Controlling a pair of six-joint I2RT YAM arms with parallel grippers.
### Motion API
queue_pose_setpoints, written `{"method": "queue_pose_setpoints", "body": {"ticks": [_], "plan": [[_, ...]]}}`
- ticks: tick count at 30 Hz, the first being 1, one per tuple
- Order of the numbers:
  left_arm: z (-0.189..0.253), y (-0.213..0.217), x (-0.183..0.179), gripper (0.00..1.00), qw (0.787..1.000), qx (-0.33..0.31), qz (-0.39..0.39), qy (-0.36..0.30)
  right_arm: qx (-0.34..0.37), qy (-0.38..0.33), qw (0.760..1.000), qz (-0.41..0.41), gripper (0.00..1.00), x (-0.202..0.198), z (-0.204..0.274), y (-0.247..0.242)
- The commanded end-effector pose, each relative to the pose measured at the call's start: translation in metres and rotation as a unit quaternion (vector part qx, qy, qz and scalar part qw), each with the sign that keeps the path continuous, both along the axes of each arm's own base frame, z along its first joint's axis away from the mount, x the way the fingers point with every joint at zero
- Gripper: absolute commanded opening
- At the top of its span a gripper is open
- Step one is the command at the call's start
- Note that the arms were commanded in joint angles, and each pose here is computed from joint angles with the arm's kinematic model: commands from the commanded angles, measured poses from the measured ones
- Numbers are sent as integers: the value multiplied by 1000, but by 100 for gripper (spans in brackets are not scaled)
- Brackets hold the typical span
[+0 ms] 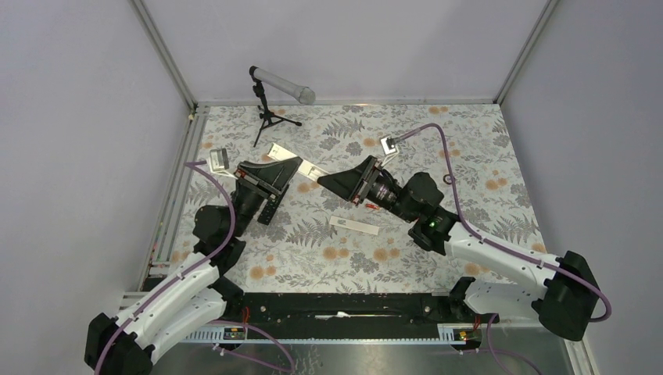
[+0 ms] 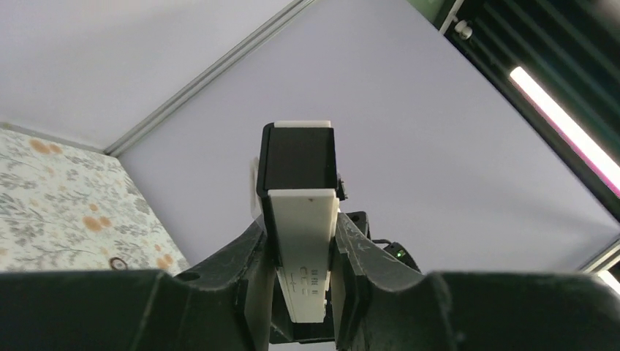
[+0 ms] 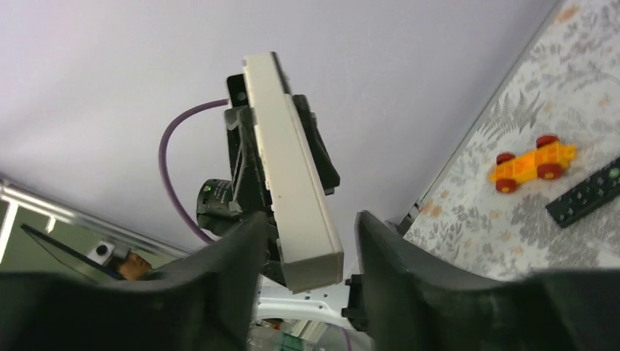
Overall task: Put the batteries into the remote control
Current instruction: Adjust the remote control.
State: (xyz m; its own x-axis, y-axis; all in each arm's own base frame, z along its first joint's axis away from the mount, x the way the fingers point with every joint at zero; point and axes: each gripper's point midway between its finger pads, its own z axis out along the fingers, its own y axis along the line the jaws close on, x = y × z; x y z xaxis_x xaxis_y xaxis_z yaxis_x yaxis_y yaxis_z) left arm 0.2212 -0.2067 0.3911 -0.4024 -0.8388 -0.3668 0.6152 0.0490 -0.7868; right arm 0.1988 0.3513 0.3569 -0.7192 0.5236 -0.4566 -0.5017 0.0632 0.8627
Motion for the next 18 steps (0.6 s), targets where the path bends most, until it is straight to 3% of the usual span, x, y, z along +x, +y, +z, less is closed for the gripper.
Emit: {"method": "queue_pose_setpoints", "body": {"ticks": [1,2,4,8,14,18], "plan": [[18,11,-4,0,994,45,61,-76,-36,1,999,-17,72,-3,-11,-9],[15,12,-2,0,992,72,76,-77,-56,-8,998,-28,81,-1,-15,-14],[-3,11,6,0,982,151,98,-62,-100,-24,993,-53,90,1,-21,-28],[-33,15,13,0,949,288,120,-45,-191,-56,976,-89,94,3,-36,-60],[-63,28,12,0,917,379,125,-8,-391,-38,914,-106,88,11,-95,-101],[-72,32,10,0,913,389,122,1,-505,-23,859,-83,64,20,-146,-112]]}}
